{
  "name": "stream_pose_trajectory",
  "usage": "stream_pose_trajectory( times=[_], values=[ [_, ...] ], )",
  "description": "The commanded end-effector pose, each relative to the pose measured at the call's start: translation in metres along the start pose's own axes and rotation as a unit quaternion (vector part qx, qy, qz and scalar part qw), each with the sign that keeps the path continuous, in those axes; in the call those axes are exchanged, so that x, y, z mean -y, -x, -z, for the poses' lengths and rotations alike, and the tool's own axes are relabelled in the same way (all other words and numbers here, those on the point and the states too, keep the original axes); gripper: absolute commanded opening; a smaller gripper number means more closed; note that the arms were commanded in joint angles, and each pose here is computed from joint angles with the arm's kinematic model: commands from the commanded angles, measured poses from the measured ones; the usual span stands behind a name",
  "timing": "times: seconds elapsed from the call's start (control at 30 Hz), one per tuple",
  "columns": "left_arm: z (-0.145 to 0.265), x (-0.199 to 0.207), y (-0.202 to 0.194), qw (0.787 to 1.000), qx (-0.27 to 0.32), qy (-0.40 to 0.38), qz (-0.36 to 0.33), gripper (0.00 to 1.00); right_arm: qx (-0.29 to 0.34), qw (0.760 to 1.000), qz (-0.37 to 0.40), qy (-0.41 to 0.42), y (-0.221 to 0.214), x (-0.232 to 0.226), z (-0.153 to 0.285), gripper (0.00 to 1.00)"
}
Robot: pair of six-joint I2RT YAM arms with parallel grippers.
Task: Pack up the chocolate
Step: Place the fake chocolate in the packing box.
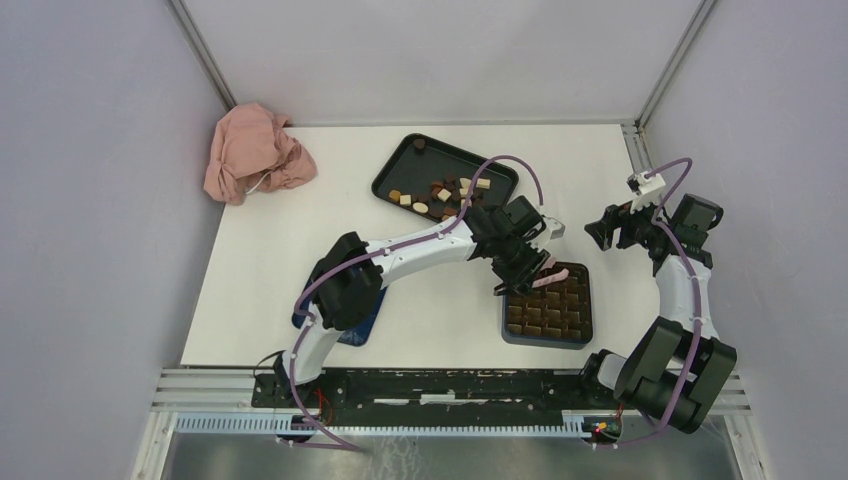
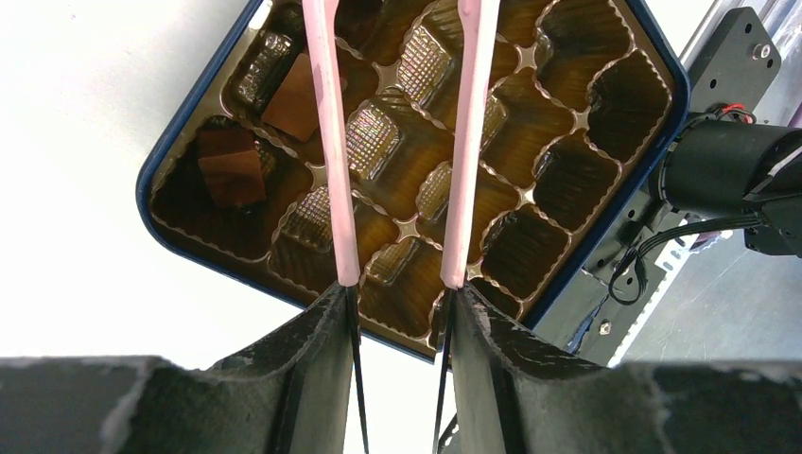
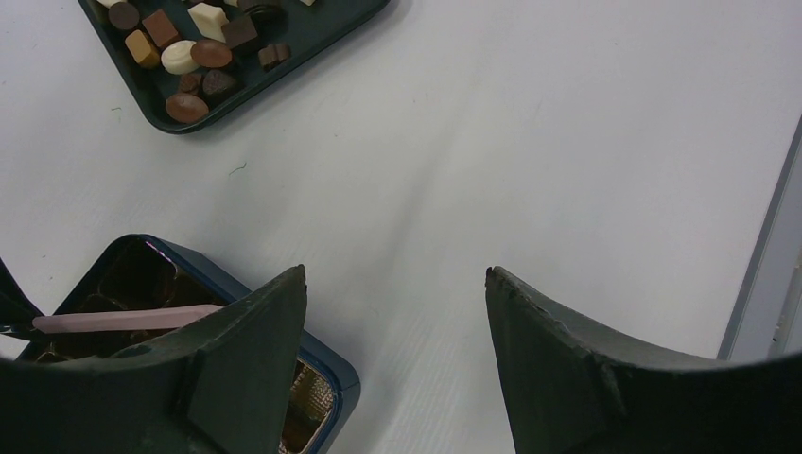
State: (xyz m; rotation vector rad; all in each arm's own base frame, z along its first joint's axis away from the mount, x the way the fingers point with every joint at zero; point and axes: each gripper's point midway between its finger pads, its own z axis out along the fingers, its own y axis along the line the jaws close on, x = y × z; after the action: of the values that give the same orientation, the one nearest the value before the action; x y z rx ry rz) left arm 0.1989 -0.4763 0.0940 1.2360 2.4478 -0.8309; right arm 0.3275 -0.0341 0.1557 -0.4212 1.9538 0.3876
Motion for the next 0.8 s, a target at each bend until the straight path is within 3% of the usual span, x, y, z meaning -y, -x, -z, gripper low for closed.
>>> stream_pose_trajectory(
  times=[0.0,0.2,0.37,0.77],
  values=[
    [0.006,0.008,0.018,1.000,0.023,-0.004,0.001,0.44,0.019,1.000,0.021,0.006,0.011,-0.003,0.002,0.75],
    [0.030,0.026,0.041,0.997,0.068,-0.039,0.001,0.41,0.023,0.999,0.026,0.010,0.013,-0.005,0.003,0.75],
    [0.066,0.007,0.060,0.992,0.111,-0.055,0.026,0.41,0.030,0.999,0.039,0.020,0.016,-0.010,0.005,0.75],
    [0.153,-0.193,0.056,0.967,0.164,0.032,0.194,0.41,0.056,0.994,0.072,0.057,0.038,-0.035,0.001,0.75]
  ],
)
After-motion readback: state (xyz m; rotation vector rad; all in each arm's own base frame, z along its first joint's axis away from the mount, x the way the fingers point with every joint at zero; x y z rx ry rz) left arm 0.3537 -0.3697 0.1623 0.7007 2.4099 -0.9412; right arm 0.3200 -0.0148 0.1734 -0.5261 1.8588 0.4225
